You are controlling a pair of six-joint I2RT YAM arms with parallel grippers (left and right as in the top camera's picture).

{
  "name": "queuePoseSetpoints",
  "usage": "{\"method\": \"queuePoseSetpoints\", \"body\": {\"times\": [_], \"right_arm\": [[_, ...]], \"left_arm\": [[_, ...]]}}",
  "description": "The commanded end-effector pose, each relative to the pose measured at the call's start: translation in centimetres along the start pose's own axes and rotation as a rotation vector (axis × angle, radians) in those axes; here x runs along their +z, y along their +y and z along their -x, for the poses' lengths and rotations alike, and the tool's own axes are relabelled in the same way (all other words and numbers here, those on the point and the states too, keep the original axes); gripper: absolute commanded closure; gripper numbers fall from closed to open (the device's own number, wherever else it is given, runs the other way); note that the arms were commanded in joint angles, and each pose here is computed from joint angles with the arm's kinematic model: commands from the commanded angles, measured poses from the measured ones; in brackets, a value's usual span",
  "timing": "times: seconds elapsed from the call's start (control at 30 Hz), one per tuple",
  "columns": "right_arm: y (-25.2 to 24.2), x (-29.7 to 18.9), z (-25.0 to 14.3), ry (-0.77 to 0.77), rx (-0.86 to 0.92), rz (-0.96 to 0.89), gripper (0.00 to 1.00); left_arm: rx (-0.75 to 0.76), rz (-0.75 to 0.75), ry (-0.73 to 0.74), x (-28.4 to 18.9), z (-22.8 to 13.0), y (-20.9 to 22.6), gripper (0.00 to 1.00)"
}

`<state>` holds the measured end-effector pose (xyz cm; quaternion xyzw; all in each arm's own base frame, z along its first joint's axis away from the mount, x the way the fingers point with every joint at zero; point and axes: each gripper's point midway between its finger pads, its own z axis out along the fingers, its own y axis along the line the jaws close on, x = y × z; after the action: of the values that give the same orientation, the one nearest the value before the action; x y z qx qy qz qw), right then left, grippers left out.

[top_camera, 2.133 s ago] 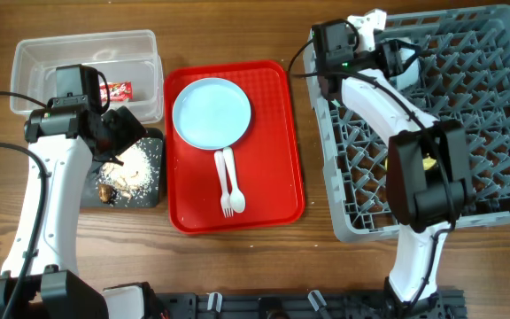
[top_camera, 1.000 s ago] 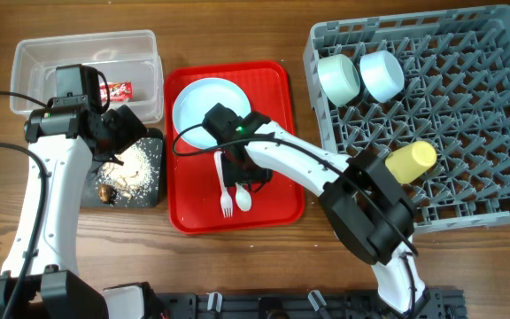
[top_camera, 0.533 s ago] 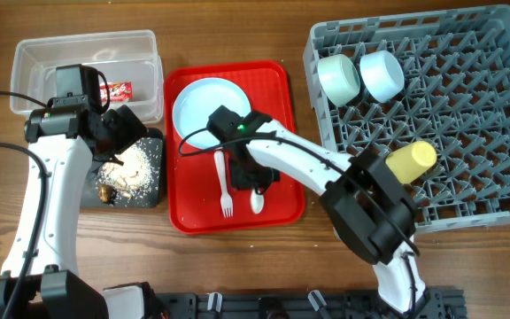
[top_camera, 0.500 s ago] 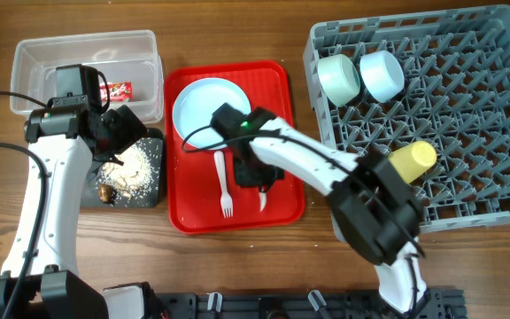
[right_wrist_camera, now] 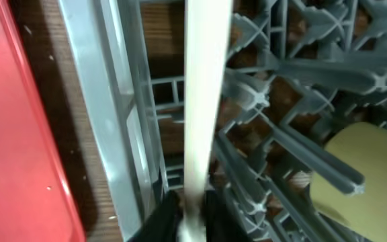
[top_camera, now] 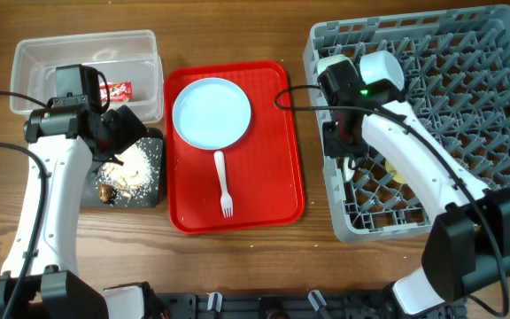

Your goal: Sort waste into correct bins and load items into the dishwasher rack

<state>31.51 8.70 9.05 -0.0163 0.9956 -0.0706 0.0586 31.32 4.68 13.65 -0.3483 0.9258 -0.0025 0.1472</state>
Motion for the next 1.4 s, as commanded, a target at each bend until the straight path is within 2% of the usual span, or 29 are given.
{"method": "queuePoseSetpoints", "body": {"times": [0.0,0.03,0.1,0.17,0.23,0.33,0.37,0.53,0.67,0.7,0.73,0.77,0.93,1.13,1.23,1.37], "right_arm": [[0.2,0.0,1.0,-0.042,0.012,0.006,0.74],[0.3,-0.2,1.5,-0.061,0.014,0.013,0.64],[0.7,-1.9,3.3,-0.131,0.026,0.039,0.57],[3.4,-4.3,5.2,-0.215,-0.003,0.144,0.56],[9.0,-6.6,6.0,-0.281,-0.077,0.342,0.57],[15.9,-7.4,4.2,-0.295,-0.190,0.454,0.51],[18.8,-6.3,2.5,-0.253,-0.227,0.462,0.50],[25.7,0.0,-2.8,-0.109,-0.314,0.420,0.49],[27.7,4.7,-5.2,-0.049,-0.296,0.340,0.48],[27.4,6.1,-5.9,-0.005,-0.249,0.308,0.58],[26.7,6.4,-6.1,0.011,-0.186,0.273,0.87],[26.3,6.4,-6.0,0.009,-0.169,0.256,0.94],[22.6,3.9,-4.1,-0.046,-0.116,0.172,0.96],[12.8,-5.2,0.8,-0.226,-0.066,0.130,0.96],[6.6,-6.5,1.1,-0.195,-0.020,0.073,0.96],[1.5,-4.5,0.0,-0.077,0.004,-0.006,0.95]], "left_arm": [[-0.007,0.001,-0.022,-0.5,0.3,0.2,0.00],[-0.007,0.001,-0.022,-0.5,0.3,0.2,0.00],[-0.007,0.001,-0.023,-0.5,0.3,0.2,0.00],[-0.007,0.001,-0.023,-0.5,0.4,0.2,0.00],[-0.007,0.001,-0.023,-0.5,0.3,0.2,0.00],[-0.007,0.001,-0.023,-0.5,0.3,0.2,0.00],[-0.007,0.001,-0.023,-0.5,0.3,0.2,0.00],[-0.007,0.001,-0.023,-0.5,0.4,0.2,0.00],[-0.007,0.001,-0.023,-0.5,0.4,0.2,0.00],[-0.007,0.001,-0.024,-0.5,0.4,0.2,0.00],[-0.007,0.001,-0.023,-0.5,0.4,0.2,0.00],[-0.007,0.001,-0.023,-0.5,0.4,0.2,0.00],[-0.007,0.001,-0.023,-0.5,0.4,0.2,0.00],[-0.007,0.001,-0.023,-0.5,0.4,0.2,0.00],[-0.007,0.001,-0.023,-0.5,0.4,0.2,0.00],[-0.007,0.001,-0.023,-0.5,0.4,0.2,0.00]]}}
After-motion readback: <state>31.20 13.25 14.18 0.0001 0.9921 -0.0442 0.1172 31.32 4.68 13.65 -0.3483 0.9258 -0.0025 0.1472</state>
